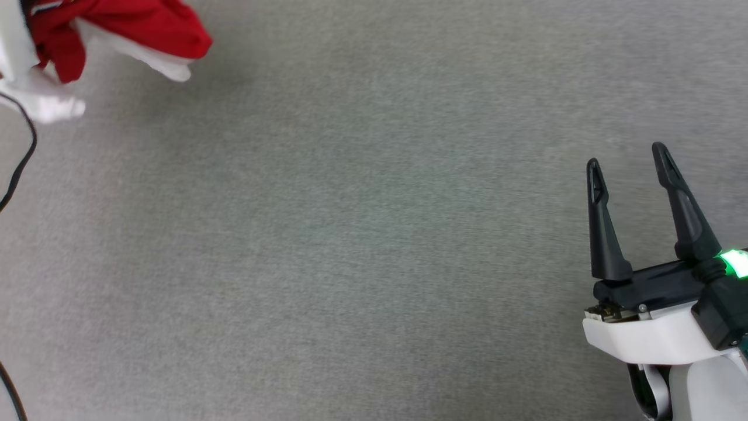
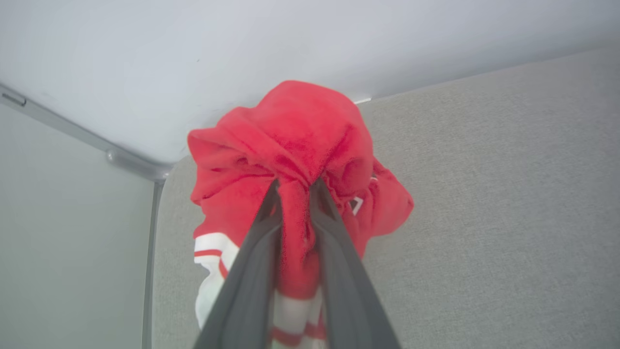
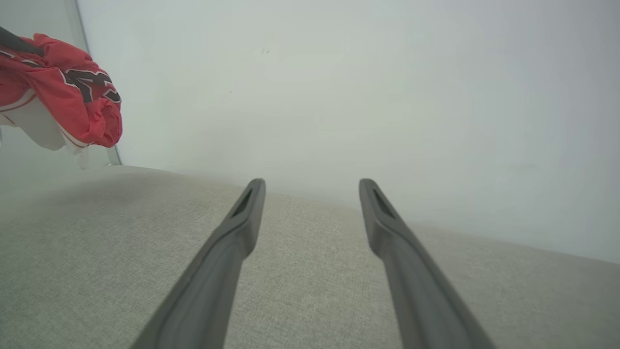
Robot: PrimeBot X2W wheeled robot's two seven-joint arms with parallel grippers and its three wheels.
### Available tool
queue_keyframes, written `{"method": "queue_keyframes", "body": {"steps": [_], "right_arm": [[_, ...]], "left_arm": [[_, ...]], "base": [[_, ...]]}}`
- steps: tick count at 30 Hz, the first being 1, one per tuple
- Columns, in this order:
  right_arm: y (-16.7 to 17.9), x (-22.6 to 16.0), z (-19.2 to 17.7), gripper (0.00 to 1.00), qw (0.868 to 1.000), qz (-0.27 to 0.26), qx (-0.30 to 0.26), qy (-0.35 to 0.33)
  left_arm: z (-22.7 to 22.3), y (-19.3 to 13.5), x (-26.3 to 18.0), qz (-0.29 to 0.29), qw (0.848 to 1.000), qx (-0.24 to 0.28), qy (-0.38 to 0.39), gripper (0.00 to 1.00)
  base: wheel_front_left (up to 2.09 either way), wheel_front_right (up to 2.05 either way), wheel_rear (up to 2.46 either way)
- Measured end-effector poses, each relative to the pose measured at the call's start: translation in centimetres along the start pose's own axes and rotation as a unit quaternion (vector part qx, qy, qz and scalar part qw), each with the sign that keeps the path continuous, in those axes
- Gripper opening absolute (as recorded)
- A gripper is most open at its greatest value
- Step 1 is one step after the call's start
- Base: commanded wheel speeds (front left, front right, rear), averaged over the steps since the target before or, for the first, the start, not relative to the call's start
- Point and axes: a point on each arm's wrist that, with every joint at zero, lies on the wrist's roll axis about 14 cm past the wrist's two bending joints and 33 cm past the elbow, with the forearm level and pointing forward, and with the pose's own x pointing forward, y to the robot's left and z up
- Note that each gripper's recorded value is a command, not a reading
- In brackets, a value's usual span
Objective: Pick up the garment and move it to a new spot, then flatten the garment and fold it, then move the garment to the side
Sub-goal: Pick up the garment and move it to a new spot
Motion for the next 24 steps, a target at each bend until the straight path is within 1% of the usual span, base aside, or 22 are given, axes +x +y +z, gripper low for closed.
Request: {"method": "queue_keyframes", "body": {"steps": [4,5,6,7,12,13,14,15,18,19,20,22,24], "right_arm": [[-1.0,-1.1,1.1,1.00,1.000,-0.018,0.001,-0.003],[-1.0,-1.1,1.1,1.00,1.000,-0.018,0.001,-0.003],[-1.8,-1.7,1.7,1.00,1.000,-0.030,0.000,-0.007],[-2.2,-2.0,2.0,1.00,0.999,-0.037,-0.001,-0.008],[-4.0,-4.3,3.2,1.00,0.997,-0.070,-0.012,-0.006],[-4.0,-4.3,3.2,1.00,0.997,-0.070,-0.012,-0.006],[-4.7,-5.1,3.7,1.00,0.996,-0.082,-0.018,-0.006],[-4.7,-5.1,3.7,1.00,0.996,-0.082,-0.018,-0.006],[-5.8,-6.3,4.5,1.00,0.994,-0.102,-0.023,-0.009],[-6.4,-7.3,4.7,1.00,0.993,-0.116,-0.026,-0.006],[-6.4,-7.3,4.7,1.00,0.993,-0.116,-0.026,-0.006],[-6.9,-7.9,5.0,1.00,0.992,-0.126,-0.027,-0.006],[-7.1,-8.3,5.2,1.00,0.991,-0.131,-0.028,-0.006]], "left_arm": [[3.1,-3.7,0.0,-0.040,0.998,0.046,-0.030,0.00],[3.1,-3.7,0.0,-0.040,0.998,0.046,-0.030,0.00],[4.7,-5.9,-0.1,-0.065,0.994,0.068,-0.050,0.00],[5.5,-7.2,-0.1,-0.079,0.992,0.077,-0.061,0.00],[8.4,-14.6,-0.3,-0.161,0.974,0.126,-0.103,0.00],[8.4,-14.6,-0.3,-0.161,0.974,0.126,-0.103,0.00],[9.1,-17.4,-0.6,-0.191,0.964,0.143,-0.115,0.00],[9.1,-17.4,-0.6,-0.191,0.964,0.143,-0.115,0.00],[9.6,-21.9,-1.0,-0.242,0.948,0.163,-0.129,0.00],[9.5,-24.9,-1.3,-0.275,0.936,0.175,-0.135,0.00],[9.5,-24.9,-1.3,-0.275,0.936,0.175,-0.135,0.00],[9.1,-27.5,-1.5,-0.304,0.924,0.184,-0.142,0.00],[7.6,-30.2,-1.4,-0.335,0.913,0.193,-0.131,0.00]], "base": [[0.00,0.00,0.00],[0.00,0.00,0.00],[0.00,0.00,0.00],[0.00,0.00,0.00],[0.00,0.00,0.00],[0.00,0.00,0.00],[0.00,0.00,0.00],[0.00,0.00,0.00],[0.00,0.00,0.00],[0.00,0.00,0.00],[0.00,0.00,0.00],[0.00,0.00,0.00],[0.00,0.00,0.00]]}}
